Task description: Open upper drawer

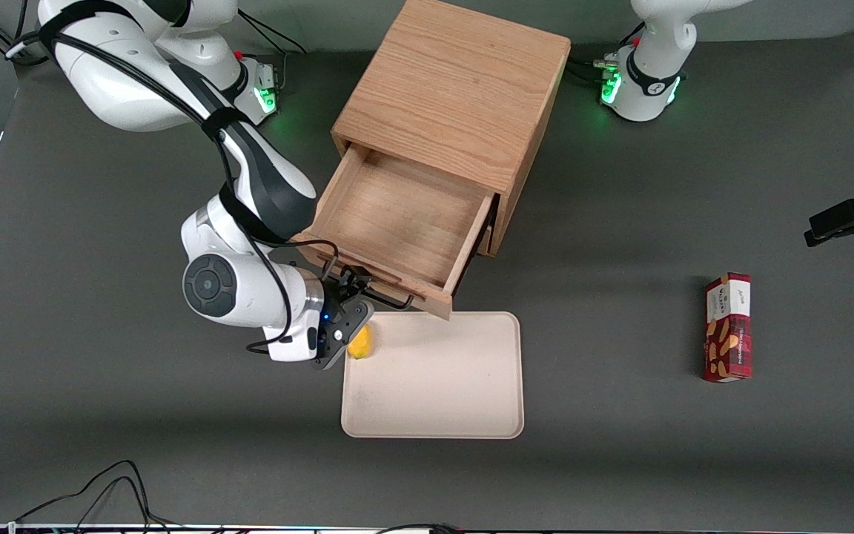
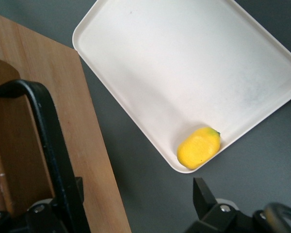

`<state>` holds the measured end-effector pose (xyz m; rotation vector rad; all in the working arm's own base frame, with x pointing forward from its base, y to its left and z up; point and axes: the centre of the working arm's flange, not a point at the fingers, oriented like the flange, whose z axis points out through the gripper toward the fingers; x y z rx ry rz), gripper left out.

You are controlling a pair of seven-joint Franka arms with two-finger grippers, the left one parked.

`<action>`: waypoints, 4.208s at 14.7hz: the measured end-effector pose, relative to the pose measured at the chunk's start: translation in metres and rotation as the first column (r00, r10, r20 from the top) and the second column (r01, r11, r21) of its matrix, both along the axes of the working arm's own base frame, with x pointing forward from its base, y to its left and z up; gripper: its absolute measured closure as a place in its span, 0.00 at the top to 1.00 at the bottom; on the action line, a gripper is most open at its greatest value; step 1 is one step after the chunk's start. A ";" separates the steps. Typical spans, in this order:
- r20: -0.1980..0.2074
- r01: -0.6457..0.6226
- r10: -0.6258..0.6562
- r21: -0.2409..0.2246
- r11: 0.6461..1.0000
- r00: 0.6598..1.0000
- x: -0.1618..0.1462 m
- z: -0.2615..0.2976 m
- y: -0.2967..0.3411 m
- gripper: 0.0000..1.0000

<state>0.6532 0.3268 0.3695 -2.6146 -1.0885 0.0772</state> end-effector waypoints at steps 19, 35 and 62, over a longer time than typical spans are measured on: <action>-0.087 -0.015 0.012 -0.034 0.999 0.996 0.005 0.008 -0.014 1.00; -0.123 -0.010 0.003 -0.057 0.998 0.992 0.011 0.054 -0.042 1.00; 0.065 0.620 -0.631 -0.290 0.729 0.773 -0.128 0.170 -0.337 1.00</action>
